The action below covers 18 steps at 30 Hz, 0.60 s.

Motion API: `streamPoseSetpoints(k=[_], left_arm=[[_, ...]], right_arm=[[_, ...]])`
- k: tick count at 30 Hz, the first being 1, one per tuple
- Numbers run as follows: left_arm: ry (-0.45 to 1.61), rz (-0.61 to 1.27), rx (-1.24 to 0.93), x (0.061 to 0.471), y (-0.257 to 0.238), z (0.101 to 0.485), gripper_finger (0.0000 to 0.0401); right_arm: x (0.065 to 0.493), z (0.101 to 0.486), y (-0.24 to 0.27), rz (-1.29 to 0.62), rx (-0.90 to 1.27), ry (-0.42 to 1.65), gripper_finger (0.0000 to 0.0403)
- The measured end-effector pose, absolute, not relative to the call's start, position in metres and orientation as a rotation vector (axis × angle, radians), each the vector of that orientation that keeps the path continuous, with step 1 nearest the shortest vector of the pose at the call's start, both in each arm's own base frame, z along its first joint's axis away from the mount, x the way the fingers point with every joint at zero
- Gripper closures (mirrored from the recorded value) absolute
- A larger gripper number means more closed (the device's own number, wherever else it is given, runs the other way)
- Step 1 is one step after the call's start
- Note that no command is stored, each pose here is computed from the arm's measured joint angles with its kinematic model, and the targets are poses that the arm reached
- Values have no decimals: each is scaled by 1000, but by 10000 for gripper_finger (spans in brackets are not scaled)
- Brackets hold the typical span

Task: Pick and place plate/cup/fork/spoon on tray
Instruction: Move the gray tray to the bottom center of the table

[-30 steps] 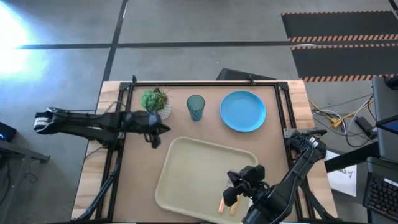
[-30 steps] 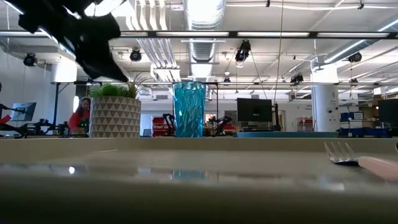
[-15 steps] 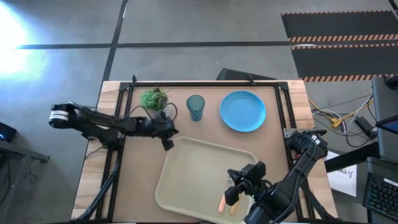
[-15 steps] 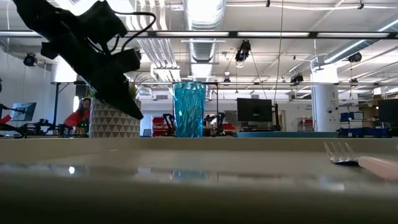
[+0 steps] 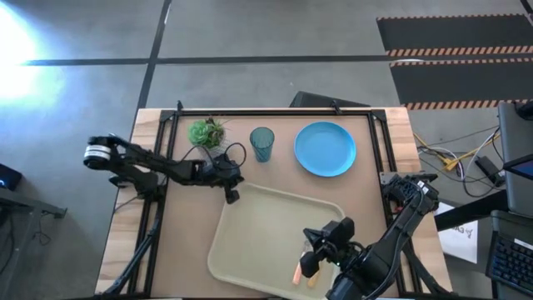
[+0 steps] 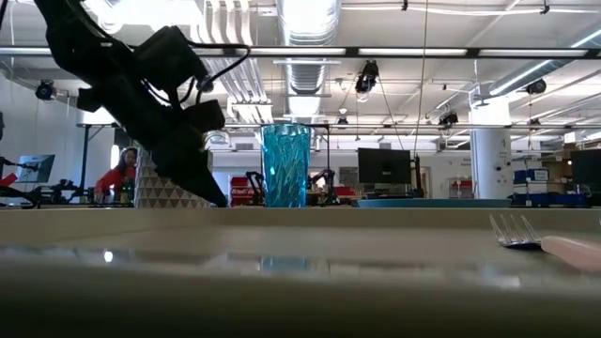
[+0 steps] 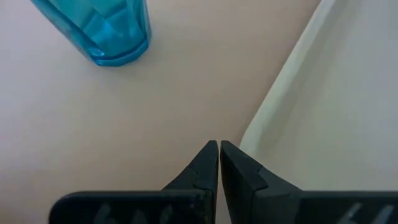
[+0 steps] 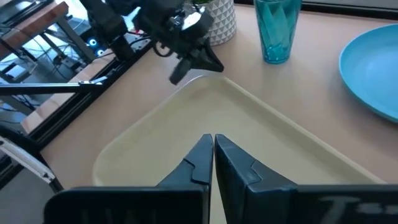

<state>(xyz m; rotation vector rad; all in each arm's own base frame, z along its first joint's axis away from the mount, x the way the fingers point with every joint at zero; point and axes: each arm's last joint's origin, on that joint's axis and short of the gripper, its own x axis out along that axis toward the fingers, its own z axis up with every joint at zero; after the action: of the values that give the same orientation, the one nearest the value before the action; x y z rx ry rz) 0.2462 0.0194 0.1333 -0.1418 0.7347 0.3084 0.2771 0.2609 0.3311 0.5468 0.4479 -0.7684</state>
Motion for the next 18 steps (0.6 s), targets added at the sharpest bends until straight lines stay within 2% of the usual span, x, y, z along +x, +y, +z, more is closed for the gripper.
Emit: streamPoseSetpoints(k=[7, 18], left_arm=[[746, 283, -186, 252, 18, 124, 401], [782, 221, -221, 239, -4, 137, 401]], right_arm=[[279, 331, 263, -754, 548, 448, 394], [279, 331, 263, -746, 532, 454, 394]])
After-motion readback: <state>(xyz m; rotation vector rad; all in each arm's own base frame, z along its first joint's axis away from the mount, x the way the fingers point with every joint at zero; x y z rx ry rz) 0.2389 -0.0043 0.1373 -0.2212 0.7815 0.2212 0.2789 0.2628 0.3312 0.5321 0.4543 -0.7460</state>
